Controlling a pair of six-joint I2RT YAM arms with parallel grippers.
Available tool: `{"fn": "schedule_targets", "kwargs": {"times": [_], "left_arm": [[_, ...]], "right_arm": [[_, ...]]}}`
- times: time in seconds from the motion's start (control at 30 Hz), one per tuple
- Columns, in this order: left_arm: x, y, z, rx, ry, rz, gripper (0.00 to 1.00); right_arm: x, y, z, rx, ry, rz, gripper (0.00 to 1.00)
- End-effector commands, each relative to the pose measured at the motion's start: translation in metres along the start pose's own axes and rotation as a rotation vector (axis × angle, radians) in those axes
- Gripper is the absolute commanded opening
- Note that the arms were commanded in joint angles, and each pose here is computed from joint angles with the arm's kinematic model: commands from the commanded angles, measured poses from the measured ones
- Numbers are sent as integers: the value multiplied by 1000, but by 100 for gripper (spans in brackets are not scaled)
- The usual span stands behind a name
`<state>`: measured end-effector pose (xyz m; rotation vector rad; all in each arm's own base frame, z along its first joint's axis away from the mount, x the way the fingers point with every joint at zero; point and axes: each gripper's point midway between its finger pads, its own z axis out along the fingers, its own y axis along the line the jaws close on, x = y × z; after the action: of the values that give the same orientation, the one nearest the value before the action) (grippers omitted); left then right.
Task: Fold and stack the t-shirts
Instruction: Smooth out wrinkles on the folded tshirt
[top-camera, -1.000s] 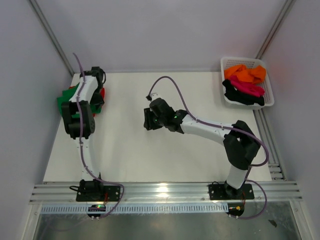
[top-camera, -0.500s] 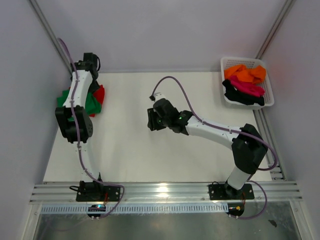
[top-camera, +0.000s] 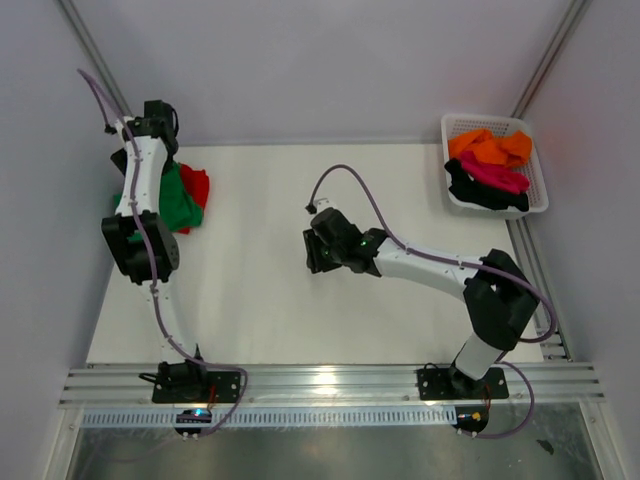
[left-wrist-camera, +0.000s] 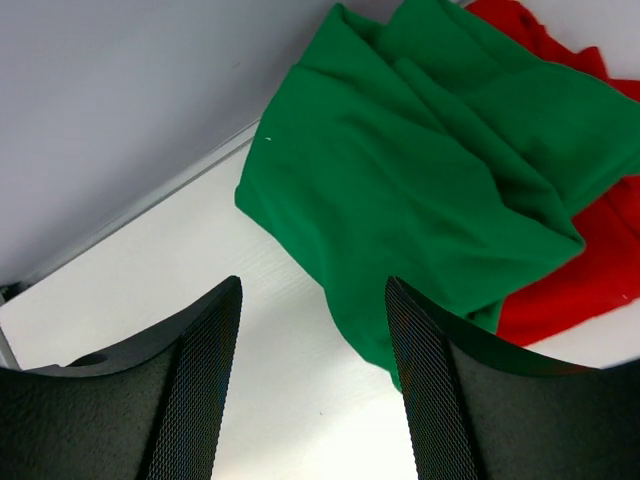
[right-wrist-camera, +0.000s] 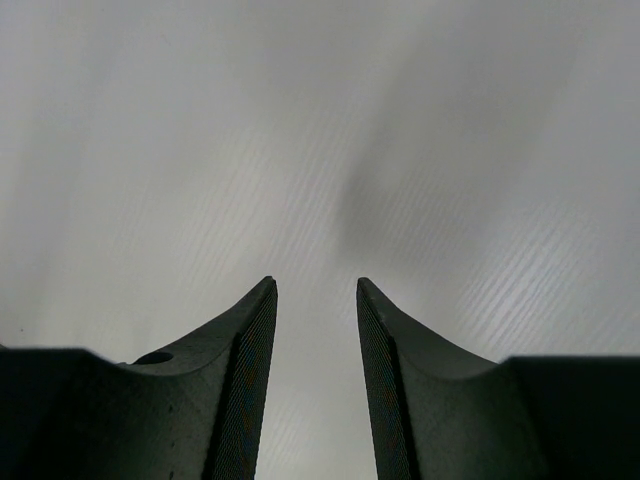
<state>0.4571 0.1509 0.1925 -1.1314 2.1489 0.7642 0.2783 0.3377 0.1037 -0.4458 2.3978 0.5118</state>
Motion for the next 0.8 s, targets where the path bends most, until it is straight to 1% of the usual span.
{"fn": "schedule_targets", "kwargs": {"times": [0.0,0.07,0.1,0.17,0.2,0.27,0.33,0.43,0.5,0.57,0.63,0.77], "left_arm": [[5,4,22,-41,42,-68,62],[12,-1,31,-32,77,-66,62],[20,-2,43,-43,106,-61,62],[32,-14,51,3,176,-61,62],[44,-19,63,14,223,-48,62],[58,-29,72,47,289,-42,61],[83,-37,85,49,360,1,61],[117,-50,97,80,468,49,59],[133,-54,101,91,515,65,58],[148,-53,105,88,550,86,57],[156,-52,108,86,557,90,57],[164,-49,110,83,565,96,57]], "right_arm": [[-15,-5,-21,16,-66,8,43],[-13,-7,-23,27,-58,10,43],[-11,-9,-23,33,-53,8,42],[-8,-11,-26,42,-44,5,42],[-8,-12,-28,45,-47,5,42],[-7,-14,-30,51,-45,6,43],[-9,-15,-33,58,-50,4,42],[-9,-17,-37,70,-46,-1,42],[-11,-17,-39,73,-50,0,42],[-11,-19,-41,79,-52,3,42],[-9,-20,-42,86,-49,5,43],[-5,-22,-41,92,-37,9,42]]}}
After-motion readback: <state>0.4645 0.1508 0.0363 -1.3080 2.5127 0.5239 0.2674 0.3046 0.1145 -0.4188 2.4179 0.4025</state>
